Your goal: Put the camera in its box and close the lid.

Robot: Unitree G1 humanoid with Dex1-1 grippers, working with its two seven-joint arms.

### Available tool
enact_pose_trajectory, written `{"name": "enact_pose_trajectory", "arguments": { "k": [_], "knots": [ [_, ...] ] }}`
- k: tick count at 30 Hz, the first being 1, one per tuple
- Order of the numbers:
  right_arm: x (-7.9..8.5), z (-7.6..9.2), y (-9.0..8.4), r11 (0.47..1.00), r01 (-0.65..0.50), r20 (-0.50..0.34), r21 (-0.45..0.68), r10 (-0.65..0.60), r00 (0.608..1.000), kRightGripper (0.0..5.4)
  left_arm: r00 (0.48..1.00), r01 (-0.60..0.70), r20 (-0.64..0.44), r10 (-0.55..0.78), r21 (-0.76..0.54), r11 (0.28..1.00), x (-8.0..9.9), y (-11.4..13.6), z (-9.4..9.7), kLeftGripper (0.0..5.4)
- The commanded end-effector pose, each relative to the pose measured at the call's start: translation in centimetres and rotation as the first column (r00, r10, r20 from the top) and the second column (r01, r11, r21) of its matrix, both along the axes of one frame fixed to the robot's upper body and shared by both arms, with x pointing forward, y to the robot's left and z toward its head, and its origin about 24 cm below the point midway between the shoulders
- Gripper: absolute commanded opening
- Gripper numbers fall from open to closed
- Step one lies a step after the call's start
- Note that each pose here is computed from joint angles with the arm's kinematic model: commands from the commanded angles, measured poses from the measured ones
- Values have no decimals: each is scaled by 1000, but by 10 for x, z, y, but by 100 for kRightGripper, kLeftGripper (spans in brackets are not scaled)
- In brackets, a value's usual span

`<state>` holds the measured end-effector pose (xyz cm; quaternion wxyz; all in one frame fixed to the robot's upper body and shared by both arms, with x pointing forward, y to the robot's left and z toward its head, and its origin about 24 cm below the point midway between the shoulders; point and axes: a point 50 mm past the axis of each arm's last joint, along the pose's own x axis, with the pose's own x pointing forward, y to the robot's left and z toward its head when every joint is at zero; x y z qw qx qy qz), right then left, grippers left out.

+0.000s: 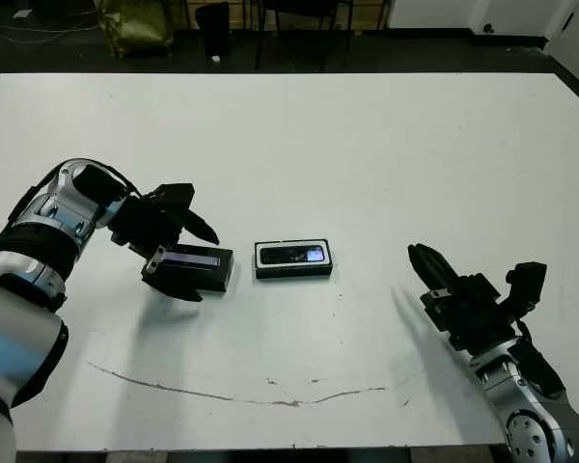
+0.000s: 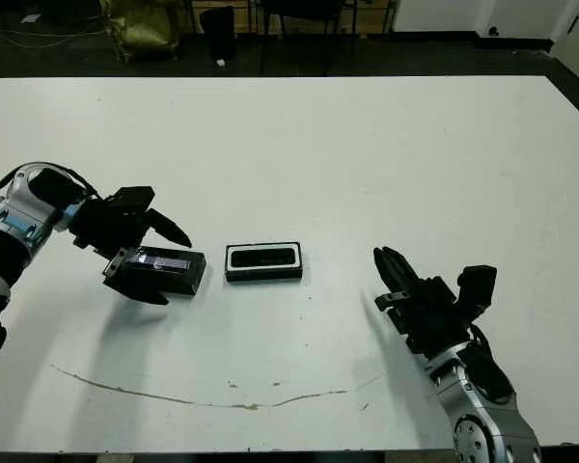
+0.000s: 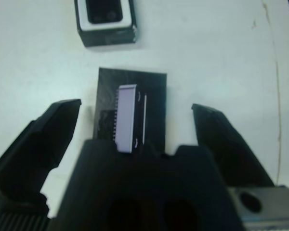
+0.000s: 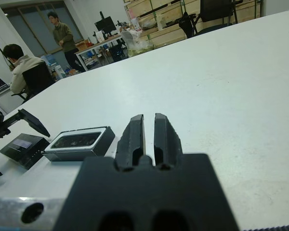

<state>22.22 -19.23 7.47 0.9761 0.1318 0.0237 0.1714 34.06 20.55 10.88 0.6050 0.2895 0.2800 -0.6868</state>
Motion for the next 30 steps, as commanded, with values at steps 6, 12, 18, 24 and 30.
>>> {"name": "enact_pose_trajectory", "arguments": {
  "k": [6, 12, 18, 24, 30],
  "knots": [
    [-3, -8, -1, 1000, -6, -27, 12, 7, 1000, 0, 1000, -6, 0, 5, 38, 999, 1, 4, -1, 538],
    [-2, -11, -2, 999, -32, -5, 15, 32, 999, 0, 1000, 11, 20, -13, 74, 997, 1, 6, 0, 538],
    [-4, -10, -1, 1000, -22, 5, 3, 22, 1000, 0, 1000, -12, 0, 12, 78, 997, 1, 6, -3, 538],
    [-4, -11, -2, 999, -36, 13, 22, 35, 999, 0, 995, -66, -63, 75, 137, 988, 1, 10, -9, 538],
    [-5, -10, -1, 999, -30, 0, 24, 30, 1000, 0, 996, -66, -43, 73, 133, 989, -1, 13, -14, 538]
  ]
}}
